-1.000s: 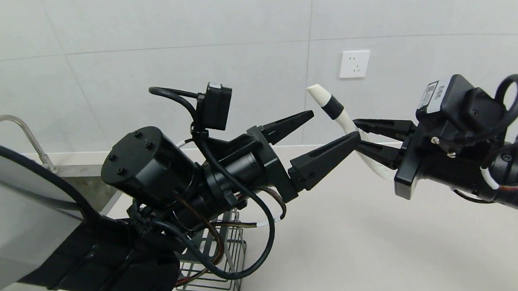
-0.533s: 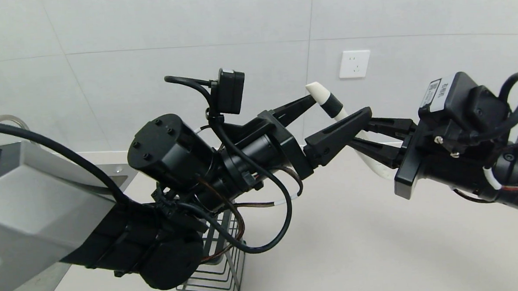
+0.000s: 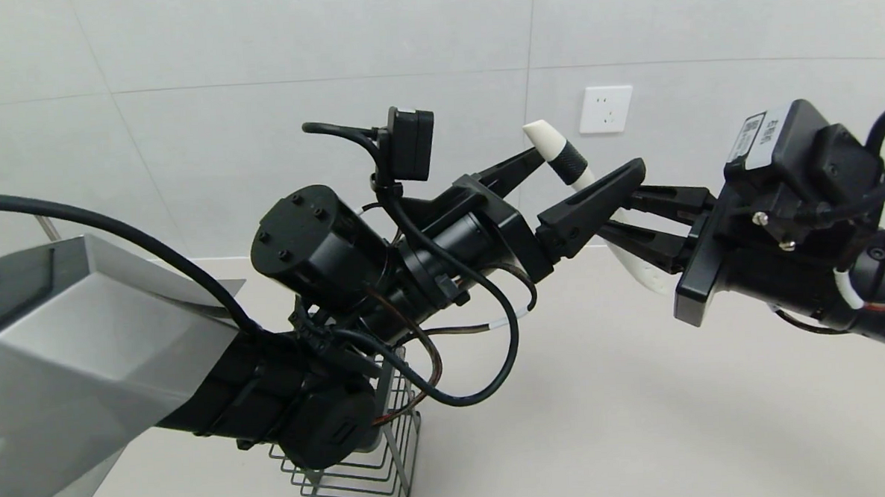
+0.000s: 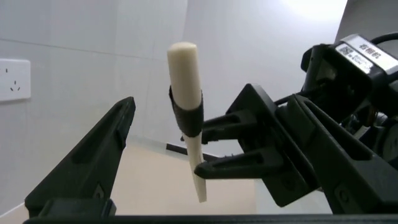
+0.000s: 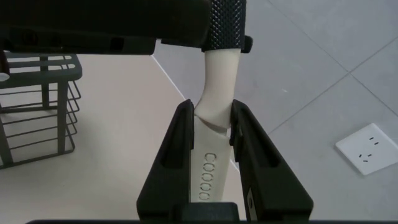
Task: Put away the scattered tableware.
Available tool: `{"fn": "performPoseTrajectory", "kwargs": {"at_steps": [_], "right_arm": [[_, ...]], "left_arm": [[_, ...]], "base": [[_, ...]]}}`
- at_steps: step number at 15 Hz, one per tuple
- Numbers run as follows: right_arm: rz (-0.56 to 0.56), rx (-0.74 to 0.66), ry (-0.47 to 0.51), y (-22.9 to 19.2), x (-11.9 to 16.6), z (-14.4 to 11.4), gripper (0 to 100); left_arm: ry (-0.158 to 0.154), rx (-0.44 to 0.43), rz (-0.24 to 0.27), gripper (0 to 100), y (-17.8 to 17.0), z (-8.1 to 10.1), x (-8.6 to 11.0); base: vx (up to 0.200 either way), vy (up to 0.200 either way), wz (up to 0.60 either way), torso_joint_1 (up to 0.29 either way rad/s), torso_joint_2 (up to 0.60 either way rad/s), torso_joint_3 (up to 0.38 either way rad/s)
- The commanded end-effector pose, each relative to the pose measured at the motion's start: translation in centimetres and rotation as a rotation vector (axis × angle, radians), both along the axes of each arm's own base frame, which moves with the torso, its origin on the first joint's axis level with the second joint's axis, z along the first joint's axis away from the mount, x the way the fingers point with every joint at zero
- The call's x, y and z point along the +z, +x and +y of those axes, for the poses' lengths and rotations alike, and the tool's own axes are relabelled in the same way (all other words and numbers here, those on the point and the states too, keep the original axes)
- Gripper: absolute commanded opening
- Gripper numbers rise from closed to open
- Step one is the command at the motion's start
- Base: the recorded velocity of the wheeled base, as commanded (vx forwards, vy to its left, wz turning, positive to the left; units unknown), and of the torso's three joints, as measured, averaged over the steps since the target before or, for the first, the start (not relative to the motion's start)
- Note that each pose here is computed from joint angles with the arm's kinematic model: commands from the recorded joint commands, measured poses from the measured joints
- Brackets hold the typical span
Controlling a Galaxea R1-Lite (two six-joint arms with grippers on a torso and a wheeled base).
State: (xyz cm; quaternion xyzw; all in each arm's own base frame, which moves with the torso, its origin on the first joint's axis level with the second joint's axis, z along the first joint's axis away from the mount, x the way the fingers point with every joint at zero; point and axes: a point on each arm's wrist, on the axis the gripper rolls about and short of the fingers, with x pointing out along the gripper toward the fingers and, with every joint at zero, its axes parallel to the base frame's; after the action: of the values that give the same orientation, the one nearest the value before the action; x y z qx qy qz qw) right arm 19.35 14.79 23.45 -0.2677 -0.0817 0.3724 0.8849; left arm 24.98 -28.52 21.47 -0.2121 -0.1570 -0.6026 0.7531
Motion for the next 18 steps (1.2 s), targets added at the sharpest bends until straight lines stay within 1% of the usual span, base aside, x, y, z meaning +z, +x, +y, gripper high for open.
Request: {"fn": "performPoseTrajectory", "kwargs": {"at_steps": [1, 2, 4, 6, 7, 11, 14, 15, 18], "right_arm": [[-0.001, 0.002, -0.001, 0.0, 0.0, 0.0, 0], [-0.001, 0.002, 0.001, 0.0, 0.0, 0.0, 0], [-0.009, 0.002, 0.006, 0.0, 0.2, 0.0, 0], [-0.018, 0.003, 0.014, 0.0, 0.5, 0.1, 0], [-0.019, 0.003, 0.015, 0.0, 0.5, 0.1, 0], [-0.022, 0.000, 0.023, 0.1, 0.7, 0.1, 0], [-0.001, -0.002, 0.027, 0.3, 0.4, -0.6, 0], [0.012, -0.004, 0.027, 0.2, 0.1, -0.6, 100], [0.031, -0.006, 0.015, -0.7, -0.7, -1.1, 100]], "left_arm": [[-0.015, 0.001, -0.010, 100, 0.3, -0.3, 0.3], [-0.019, 0.001, -0.014, 100, 0.5, -0.5, 0.3], [-0.016, -0.002, -0.012, 100, 0.7, -0.8, 0.0], [-0.031, -0.001, -0.025, 100, 1.1, -1.2, 0.2], [-0.039, 0.001, -0.031, 0, 1.1, -1.3, 0.4], [-0.045, -0.001, -0.039, 0, 1.1, -1.4, 0.6], [-0.051, -0.010, -0.043, 0, 0.5, -1.7, 0.9], [-0.054, -0.002, -0.038, 0, 0.5, -1.6, 0.9], [-0.055, -0.001, -0.037, 0, 0.5, -1.6, 0.9]], "base": [[0.000, 0.000, 0.00, 0.000, 0.00, 0.000], [0.000, 0.000, 0.00, 0.000, 0.00, 0.000], [0.000, 0.000, 0.00, 0.000, 0.00, 0.000], [0.000, 0.000, 0.00, 0.000, 0.00, 0.000], [0.000, 0.000, 0.00, 0.000, 0.00, 0.000], [0.000, 0.000, 0.00, 0.000, 0.00, 0.000], [0.000, 0.000, 0.00, 0.000, 0.00, 0.000], [0.000, 0.000, 0.00, 0.000, 0.00, 0.000], [0.000, 0.000, 0.00, 0.000, 0.00, 0.000]]}}
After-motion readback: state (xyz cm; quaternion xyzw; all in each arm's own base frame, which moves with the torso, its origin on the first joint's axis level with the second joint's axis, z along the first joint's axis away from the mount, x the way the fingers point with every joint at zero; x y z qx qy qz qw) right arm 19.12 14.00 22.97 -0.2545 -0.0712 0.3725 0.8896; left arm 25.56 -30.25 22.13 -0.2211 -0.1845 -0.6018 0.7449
